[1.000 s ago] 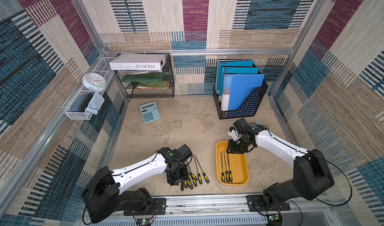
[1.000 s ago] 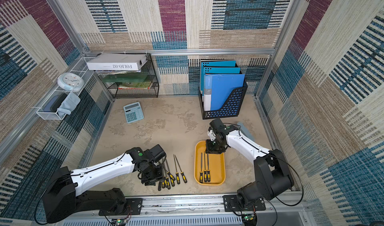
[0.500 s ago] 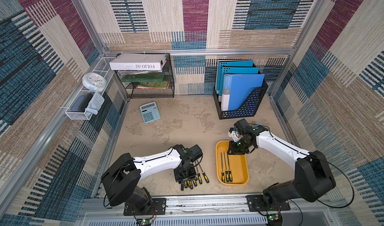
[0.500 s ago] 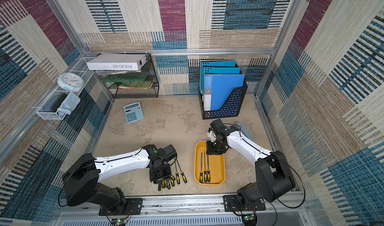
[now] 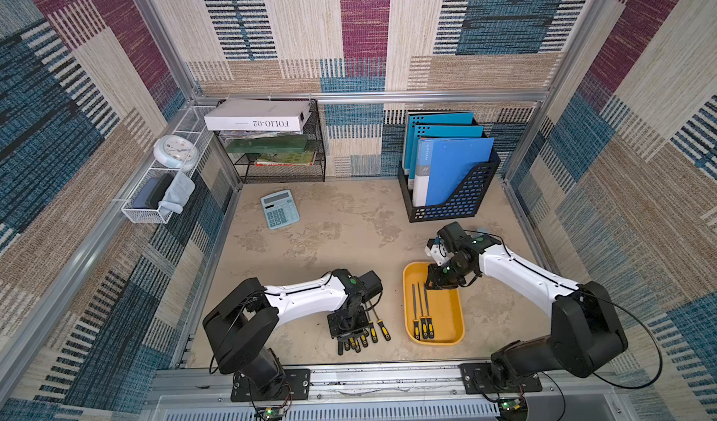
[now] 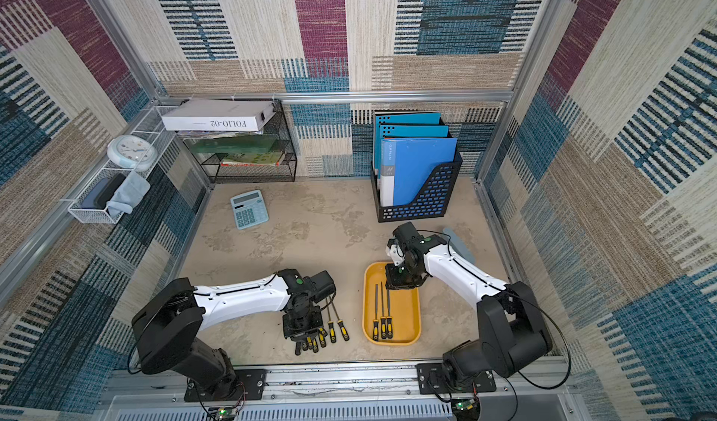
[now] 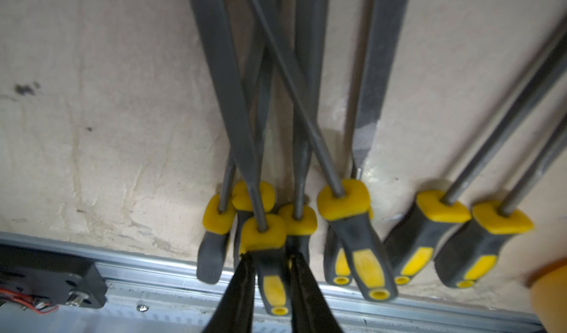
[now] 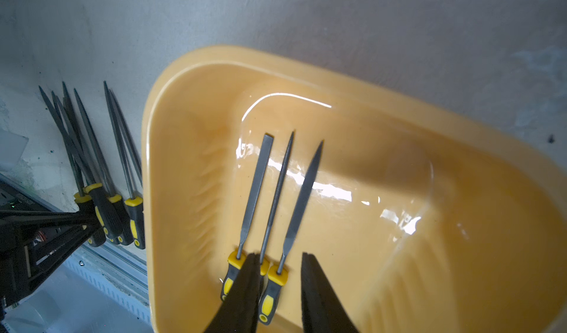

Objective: Put the file tool into the storage box
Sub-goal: Pick up the file tool from the center of the board.

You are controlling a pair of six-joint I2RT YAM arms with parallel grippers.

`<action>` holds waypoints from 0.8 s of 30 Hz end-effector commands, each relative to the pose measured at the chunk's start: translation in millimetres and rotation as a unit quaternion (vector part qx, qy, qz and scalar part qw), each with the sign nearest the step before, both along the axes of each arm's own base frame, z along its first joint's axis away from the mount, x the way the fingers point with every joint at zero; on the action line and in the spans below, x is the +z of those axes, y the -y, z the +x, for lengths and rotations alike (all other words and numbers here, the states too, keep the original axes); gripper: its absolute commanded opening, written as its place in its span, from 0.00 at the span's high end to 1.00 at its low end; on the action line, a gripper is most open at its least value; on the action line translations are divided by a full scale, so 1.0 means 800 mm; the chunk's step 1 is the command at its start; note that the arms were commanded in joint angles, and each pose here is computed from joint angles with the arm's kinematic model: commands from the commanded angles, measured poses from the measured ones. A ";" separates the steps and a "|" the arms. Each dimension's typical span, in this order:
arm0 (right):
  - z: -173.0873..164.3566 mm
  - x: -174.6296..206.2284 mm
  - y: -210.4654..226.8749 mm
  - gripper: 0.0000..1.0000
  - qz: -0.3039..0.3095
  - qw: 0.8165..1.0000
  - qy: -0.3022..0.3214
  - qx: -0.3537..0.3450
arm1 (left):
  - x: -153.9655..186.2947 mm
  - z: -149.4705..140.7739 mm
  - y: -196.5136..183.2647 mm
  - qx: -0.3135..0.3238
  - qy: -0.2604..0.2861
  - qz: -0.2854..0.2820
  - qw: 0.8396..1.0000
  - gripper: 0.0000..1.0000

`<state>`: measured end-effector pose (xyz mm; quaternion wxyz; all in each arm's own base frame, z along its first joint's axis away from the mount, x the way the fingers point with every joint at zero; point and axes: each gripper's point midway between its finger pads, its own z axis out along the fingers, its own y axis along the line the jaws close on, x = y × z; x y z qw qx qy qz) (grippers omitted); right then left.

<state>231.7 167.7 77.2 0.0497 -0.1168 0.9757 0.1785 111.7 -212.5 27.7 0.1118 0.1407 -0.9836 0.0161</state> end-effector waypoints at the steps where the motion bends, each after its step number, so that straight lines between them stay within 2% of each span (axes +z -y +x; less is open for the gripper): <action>1: -0.003 0.001 -0.001 0.71 0.002 1.000 0.001 0.008 | -0.003 -0.004 -0.008 -0.004 -0.004 0.013 1.000 0.76; 5: -0.001 0.003 -0.003 0.71 0.005 1.000 0.003 0.009 | -0.005 -0.004 -0.010 -0.009 -0.004 0.015 1.000 0.79; 8: 0.000 0.005 -0.003 0.72 0.007 1.000 0.003 0.008 | -0.003 -0.004 -0.009 -0.014 -0.003 0.010 1.000 0.86; 16: 0.005 0.018 -0.015 0.71 0.032 0.999 0.007 0.006 | 0.027 -0.004 -0.006 -0.036 0.014 -0.019 0.999 0.90; 20: 0.007 0.034 -0.034 0.67 0.077 0.997 0.007 0.011 | 0.045 -0.007 -0.006 -0.052 0.020 -0.038 0.998 0.93; 24: 0.004 0.060 -0.067 0.61 0.167 0.986 0.002 0.022 | 0.067 -0.009 -0.004 -0.071 0.030 -0.062 0.995 0.94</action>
